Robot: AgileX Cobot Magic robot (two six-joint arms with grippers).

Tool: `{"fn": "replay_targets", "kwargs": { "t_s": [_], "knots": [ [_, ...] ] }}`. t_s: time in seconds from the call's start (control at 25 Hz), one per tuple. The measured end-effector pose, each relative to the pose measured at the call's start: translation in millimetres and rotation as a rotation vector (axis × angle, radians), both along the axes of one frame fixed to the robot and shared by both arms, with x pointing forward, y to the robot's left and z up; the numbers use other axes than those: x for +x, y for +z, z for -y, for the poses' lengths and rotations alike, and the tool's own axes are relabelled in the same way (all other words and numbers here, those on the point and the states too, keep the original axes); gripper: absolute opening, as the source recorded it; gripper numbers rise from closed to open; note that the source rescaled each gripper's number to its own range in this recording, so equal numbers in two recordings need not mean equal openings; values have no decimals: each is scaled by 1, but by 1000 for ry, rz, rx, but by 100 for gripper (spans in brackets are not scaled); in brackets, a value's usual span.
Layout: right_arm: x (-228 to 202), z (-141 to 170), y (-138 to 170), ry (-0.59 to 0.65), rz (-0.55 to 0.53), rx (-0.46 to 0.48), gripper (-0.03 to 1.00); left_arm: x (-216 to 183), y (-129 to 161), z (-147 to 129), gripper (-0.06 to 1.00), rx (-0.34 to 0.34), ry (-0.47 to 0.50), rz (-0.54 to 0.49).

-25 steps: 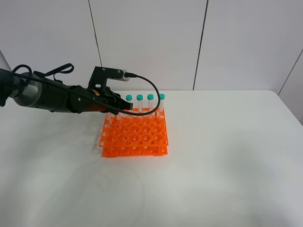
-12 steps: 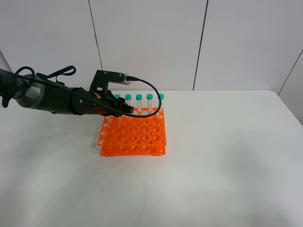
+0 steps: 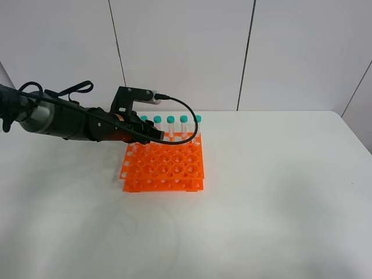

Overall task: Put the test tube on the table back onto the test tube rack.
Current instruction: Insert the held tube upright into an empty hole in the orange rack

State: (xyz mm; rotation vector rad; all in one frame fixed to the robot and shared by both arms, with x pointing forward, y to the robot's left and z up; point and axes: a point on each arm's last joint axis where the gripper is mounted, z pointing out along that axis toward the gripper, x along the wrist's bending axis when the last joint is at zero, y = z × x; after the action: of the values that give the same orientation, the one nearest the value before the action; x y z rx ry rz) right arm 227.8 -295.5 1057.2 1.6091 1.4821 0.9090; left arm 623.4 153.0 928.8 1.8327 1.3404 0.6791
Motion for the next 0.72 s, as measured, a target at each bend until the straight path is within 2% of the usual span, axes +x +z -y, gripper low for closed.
{"fn": "replay_targets", "kwargs": {
  "t_s": [0.2,0.72],
  "knots": [
    [0,0,0,0,0,0,0,-1,-1,0,46,2,-3,-17],
    [0,0,0,0,0,0,0,-5,32,-6,46,-23,3,21]
  ]
}}
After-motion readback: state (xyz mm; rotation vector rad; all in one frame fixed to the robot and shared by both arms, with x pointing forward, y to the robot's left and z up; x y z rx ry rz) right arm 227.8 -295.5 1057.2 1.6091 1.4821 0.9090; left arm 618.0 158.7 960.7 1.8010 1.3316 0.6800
